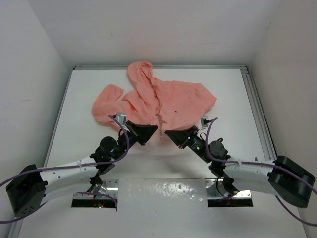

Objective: Zip up the jacket

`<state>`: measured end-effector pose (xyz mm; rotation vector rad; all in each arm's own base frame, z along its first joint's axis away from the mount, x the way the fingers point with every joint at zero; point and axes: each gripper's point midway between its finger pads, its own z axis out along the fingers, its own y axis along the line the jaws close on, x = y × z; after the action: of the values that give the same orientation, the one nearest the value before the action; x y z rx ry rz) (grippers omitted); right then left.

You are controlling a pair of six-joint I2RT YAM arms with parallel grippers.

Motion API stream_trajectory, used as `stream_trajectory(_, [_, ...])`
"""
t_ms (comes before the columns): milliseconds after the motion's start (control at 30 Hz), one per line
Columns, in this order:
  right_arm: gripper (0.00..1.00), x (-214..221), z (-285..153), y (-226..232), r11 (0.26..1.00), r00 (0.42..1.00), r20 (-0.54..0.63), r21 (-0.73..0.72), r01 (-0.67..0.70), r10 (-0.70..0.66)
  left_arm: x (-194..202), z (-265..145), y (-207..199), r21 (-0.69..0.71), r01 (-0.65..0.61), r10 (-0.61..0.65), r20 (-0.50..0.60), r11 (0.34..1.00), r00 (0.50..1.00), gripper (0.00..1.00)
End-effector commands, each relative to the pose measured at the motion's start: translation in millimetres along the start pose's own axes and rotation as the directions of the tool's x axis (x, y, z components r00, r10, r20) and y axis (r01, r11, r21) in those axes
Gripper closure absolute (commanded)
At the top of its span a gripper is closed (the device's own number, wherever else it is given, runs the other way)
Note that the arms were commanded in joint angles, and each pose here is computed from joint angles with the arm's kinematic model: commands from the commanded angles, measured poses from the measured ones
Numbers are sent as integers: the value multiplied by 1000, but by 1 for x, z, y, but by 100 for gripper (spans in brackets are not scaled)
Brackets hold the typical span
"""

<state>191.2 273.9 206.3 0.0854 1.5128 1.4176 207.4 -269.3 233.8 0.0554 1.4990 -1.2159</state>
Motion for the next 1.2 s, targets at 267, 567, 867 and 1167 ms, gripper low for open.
stream_trajectory(267, [100, -19, 8, 25, 997, 998, 64, -72, 12, -7, -8, 1, -9, 43, 0, -2, 31, 999, 1000, 100])
stream_trajectory(567, [100, -21, 9, 26, 997, 998, 66, -70, 17, -12, -5, 1, -9, 51, 3, -4, 21, 999, 1000, 100])
stream_trajectory(867, [100, -22, 8, 27, 997, 997, 70, -69, 21, -16, -7, 0, -8, 44, 5, -6, 30, 999, 1000, 100])
stream_trajectory(1167, [100, -20, 8, 25, 998, 998, 63, -66, 19, -14, -9, -1, -10, 53, 4, -6, 36, 999, 999, 100])
